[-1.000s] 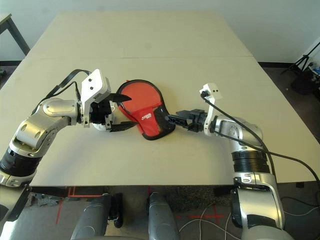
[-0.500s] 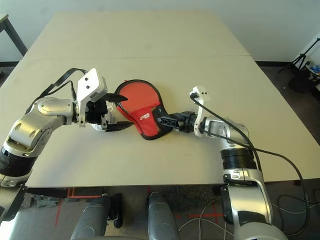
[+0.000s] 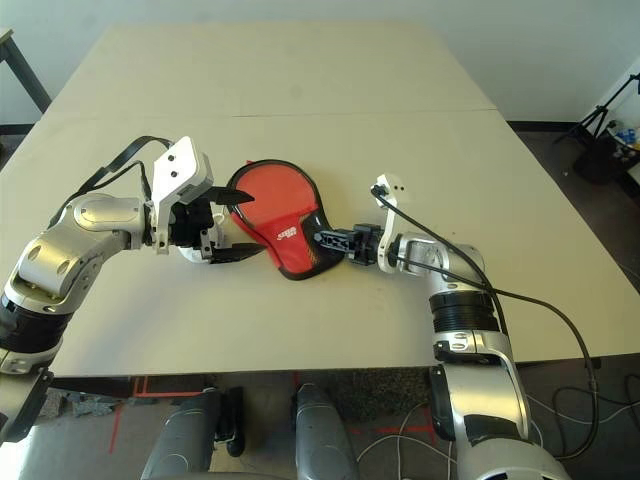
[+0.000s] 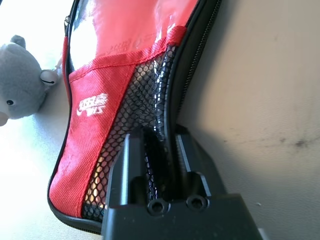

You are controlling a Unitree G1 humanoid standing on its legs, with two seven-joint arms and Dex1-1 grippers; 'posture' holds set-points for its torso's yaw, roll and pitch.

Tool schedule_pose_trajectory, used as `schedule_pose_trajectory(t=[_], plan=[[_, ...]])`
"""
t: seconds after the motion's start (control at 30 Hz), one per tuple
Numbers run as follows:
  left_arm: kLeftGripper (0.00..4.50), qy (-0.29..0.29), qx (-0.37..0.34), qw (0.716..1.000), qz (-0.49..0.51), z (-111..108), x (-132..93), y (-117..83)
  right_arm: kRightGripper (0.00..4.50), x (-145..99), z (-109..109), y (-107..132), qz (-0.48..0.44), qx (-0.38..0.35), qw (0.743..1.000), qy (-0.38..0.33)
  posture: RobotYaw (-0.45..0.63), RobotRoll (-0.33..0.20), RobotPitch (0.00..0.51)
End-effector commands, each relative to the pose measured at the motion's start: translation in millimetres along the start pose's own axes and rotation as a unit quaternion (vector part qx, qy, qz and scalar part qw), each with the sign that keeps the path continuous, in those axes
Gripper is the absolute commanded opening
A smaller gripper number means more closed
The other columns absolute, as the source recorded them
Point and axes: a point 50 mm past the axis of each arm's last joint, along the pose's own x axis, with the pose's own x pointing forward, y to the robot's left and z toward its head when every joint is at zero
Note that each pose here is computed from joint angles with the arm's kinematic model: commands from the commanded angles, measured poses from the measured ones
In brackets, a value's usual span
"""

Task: Store the ping-pong paddle in its case and zip it.

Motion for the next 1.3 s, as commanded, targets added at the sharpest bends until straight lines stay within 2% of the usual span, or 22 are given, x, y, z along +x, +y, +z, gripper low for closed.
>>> schedule_pose_trajectory(t=[0.03, 0.43, 0.57, 0.8, 1.1, 1.3], plan=[[4.5, 0.003, -0.002, 1.0, -0.004, -3.0, 0.3, -0.4, 0.02, -2.1, -18.2, -5.4, -0.022, 0.02, 0.999, 0.044, -0.03, 0.0, 0.157], [4.5, 0.004, -0.004, 1.0, 0.0, -5.9, -0.2, -1.4, 0.02, -35.1, -28.3, 7.1, -0.051, 0.02, 0.996, 0.073, -0.02, 0.0, 0.167], [4.5, 0.007, -0.004, 1.0, 0.002, -7.1, -0.9, -1.0, 0.02, -55.4, -30.2, 17.3, -0.049, 0.018, 0.996, 0.067, -0.03, 0.0, 0.165], [4.5, 0.003, -0.003, 1.0, 0.002, -6.5, 0.8, -0.9, 0.02, -73.8, -44.9, 24.7, -0.058, 0.038, 0.996, 0.05, -0.04, 0.0, 0.16], [4.5, 0.001, -0.004, 1.0, 0.001, -7.0, 2.1, -1.0, 0.02, -77.2, -71.5, 33.0, -0.048, 0.066, 0.995, 0.056, -0.04, 0.0, 0.168], [4.5, 0.0, -0.007, 1.0, 0.0, -8.2, 2.5, -3.0, 0.02, -85.8, -69.4, 24.1, -0.062, 0.061, 0.995, 0.05, -0.04, 0.0, 0.174]])
